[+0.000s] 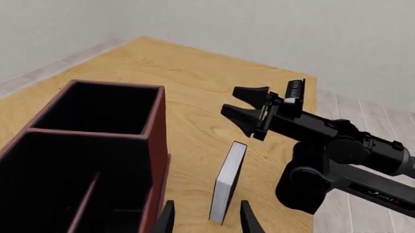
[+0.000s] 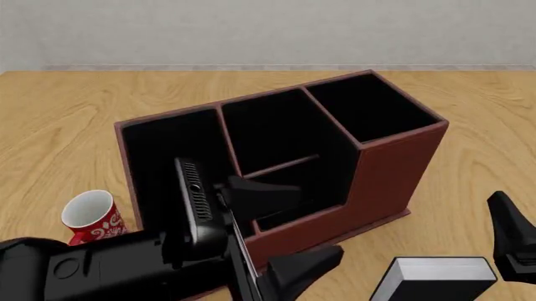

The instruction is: Pick up the book and place it in the right compartment of the caddy.

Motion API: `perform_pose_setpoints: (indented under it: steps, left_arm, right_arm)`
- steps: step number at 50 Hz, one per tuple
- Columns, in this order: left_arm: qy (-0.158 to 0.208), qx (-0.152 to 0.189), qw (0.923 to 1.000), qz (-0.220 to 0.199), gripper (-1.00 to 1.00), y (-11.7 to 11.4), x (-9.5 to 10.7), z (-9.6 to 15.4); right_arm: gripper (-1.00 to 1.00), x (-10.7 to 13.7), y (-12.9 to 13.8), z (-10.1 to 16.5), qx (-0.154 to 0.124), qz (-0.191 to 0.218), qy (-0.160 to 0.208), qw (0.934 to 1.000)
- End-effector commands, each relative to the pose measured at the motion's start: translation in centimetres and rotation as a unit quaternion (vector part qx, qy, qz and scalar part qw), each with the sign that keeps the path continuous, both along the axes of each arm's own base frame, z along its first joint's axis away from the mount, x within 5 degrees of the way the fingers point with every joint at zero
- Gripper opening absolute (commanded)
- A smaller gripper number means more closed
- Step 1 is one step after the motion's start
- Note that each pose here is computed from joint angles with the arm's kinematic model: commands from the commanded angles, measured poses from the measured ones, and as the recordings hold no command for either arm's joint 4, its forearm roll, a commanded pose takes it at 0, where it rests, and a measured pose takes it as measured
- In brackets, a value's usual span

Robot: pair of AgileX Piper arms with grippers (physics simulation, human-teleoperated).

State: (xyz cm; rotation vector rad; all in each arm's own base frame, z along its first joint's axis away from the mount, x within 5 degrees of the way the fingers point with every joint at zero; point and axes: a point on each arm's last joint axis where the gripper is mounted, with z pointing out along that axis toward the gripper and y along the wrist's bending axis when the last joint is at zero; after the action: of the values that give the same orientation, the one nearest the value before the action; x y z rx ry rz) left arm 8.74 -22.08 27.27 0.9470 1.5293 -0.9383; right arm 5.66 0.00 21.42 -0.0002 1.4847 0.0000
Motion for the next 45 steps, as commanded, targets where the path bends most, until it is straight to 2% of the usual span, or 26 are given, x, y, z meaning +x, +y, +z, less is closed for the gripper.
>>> perform_pose_setpoints:
  steps: [1,24,45]
  left_arm:
    - [0.004,0.004,0.9999,-0.009,1.0,-1.3,0.0,-0.2]
    - [0.011,0.032,0.9994,-0.006,1.0,-4.2,1.3,-2.2]
    - [0.02,0.041,0.9989,-0.015,1.0,-6.5,1.5,-2.3]
  right_arm:
    - [1.0,0.0,0.0,0.0,0.0,0.0,0.0,1.0]
    - [1.0,0.0,0.0,0.0,0.0,0.0,0.0,1.0]
    - [1.0,0.0,0.0,0.0,0.0,0.0,0.0,1.0]
